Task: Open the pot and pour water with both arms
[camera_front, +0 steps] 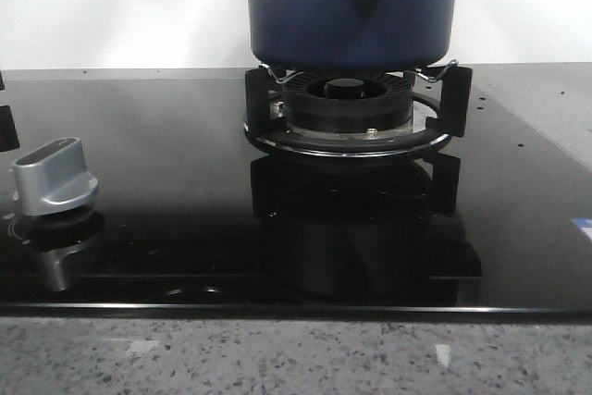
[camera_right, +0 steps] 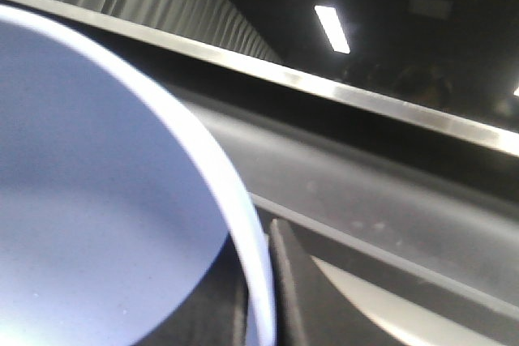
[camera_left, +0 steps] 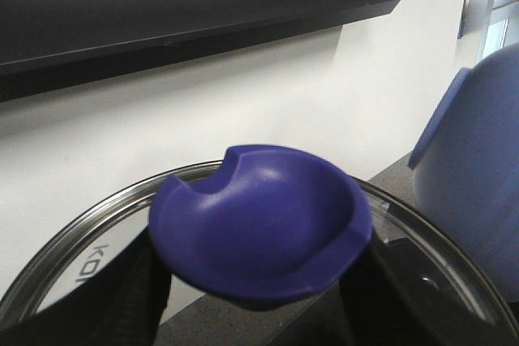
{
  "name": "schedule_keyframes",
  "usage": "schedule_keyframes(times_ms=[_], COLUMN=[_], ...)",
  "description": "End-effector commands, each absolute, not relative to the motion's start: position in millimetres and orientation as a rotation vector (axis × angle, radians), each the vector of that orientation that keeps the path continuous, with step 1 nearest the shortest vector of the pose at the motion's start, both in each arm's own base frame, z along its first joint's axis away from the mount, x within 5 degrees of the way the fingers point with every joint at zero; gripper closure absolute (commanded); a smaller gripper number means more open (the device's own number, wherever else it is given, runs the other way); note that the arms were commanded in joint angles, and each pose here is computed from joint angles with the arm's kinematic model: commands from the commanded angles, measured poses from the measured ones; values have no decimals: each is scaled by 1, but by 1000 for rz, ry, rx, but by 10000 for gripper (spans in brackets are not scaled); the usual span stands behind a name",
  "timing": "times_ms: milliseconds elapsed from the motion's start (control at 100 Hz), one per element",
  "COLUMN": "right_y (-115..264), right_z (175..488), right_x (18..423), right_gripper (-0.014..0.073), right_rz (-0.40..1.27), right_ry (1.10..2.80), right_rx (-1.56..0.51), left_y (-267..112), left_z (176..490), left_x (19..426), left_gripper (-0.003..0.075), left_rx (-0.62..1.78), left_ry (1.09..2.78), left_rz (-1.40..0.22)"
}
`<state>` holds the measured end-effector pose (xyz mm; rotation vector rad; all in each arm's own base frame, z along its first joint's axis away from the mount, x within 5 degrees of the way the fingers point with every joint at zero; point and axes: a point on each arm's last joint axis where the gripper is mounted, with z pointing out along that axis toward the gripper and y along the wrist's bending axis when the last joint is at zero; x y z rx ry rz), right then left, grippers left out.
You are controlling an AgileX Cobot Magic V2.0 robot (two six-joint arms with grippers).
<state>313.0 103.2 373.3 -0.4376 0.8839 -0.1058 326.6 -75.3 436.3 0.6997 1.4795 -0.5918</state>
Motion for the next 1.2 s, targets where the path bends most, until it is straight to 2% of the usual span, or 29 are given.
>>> schedule_keyframes(times_ms=[0,430,680,830,960,1110,1190], right_y=[98,98,84,70,44,5,-21], right_z=[401,401,413,433,445,436,422], right_x=[299,299,301,301,296,293,290], right_gripper=[648,648,648,648,648,648,648], right_rz=[-114,-114,-94,-42,54,96,125], right_ry=[741,743,879,1151,1414,1778,1945], right_rx=[-374,-370,-227,-203,-111,-85,27], left_y=[-75,-75,-78,-91,-110,-129,-137], left_z=[468,468,468,468,468,468,468], left_x=[309,309,305,302,296,290,287], left_gripper=[457,457,457,457,457,457,457], left_rx=[646,646,685,714,747,782,788], left_ry=[1372,1372,1360,1346,1330,1313,1310], left_rz=[-635,-635,-672,-713,-748,-783,-793])
